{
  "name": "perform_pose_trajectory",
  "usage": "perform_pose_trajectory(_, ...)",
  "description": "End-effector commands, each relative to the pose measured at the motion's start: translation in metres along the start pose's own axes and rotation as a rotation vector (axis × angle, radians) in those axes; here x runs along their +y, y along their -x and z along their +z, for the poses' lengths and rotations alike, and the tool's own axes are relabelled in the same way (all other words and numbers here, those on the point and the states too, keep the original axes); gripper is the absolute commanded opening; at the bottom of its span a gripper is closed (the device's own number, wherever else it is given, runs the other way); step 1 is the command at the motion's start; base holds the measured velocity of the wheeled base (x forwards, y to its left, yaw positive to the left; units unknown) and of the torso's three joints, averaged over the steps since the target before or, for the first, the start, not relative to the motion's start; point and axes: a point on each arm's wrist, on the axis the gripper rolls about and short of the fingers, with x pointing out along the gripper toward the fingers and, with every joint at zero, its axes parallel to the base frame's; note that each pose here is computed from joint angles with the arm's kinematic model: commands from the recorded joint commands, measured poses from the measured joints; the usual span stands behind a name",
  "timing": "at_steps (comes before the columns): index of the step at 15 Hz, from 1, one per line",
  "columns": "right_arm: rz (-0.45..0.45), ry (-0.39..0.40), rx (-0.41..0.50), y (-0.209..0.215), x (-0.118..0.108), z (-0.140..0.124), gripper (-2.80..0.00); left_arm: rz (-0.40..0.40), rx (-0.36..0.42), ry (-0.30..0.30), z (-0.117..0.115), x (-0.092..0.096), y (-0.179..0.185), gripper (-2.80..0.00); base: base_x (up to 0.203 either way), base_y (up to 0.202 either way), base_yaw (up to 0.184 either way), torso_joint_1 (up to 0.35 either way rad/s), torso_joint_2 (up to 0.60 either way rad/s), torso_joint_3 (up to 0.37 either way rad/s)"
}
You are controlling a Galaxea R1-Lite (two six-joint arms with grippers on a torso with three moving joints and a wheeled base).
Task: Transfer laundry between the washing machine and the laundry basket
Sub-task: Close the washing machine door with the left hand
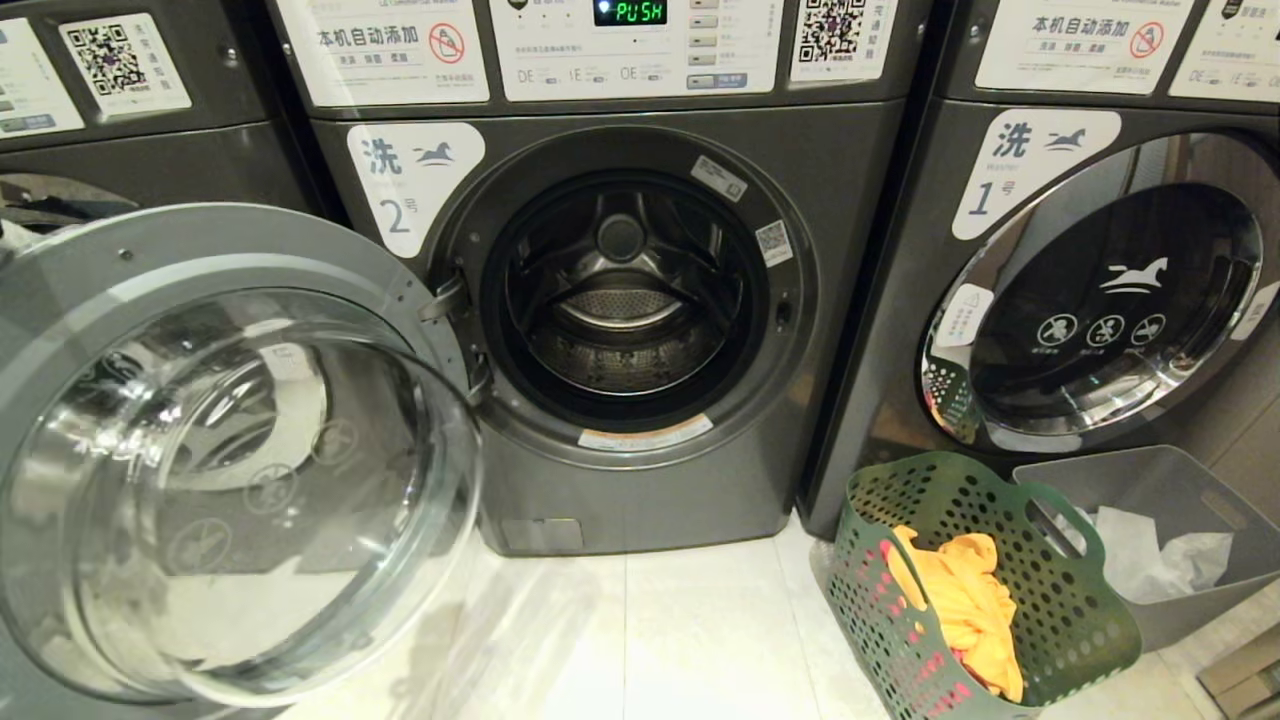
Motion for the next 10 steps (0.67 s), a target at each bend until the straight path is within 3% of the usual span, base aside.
perform_pose_trajectory(1,0.000,0.000,0.001,0.000,0.000,0.000,-2.80,-0.116,0.024,-0.040,-0.015,-0.033,0.051,-2.80,0.000,0.000,0.000,0.000,0.00,0.000)
perform_pose_trajectory(4,0.000,-0.001,0.001,0.000,0.000,0.000,-2.80,-0.267,0.076,-0.089,-0.028,-0.068,0.071,-2.80,0.000,0.000,0.000,0.000,0.00,0.000)
perform_pose_trajectory(6,0.000,-0.001,-0.001,0.000,0.000,0.000,-2.80,-0.406,0.129,-0.090,-0.035,-0.100,0.072,-2.80,0.000,0.000,0.000,0.000,0.00,0.000)
perform_pose_trajectory(8,0.000,-0.002,0.000,0.000,0.000,0.000,-2.80,-0.573,0.179,-0.080,-0.039,-0.147,0.057,-2.80,0.000,0.000,0.000,0.000,0.00,0.000)
perform_pose_trajectory(10,0.000,0.000,0.000,0.000,0.000,0.000,-2.80,-0.711,0.131,-0.081,-0.038,-0.214,0.006,-2.80,0.000,0.000,0.000,0.000,0.00,0.000)
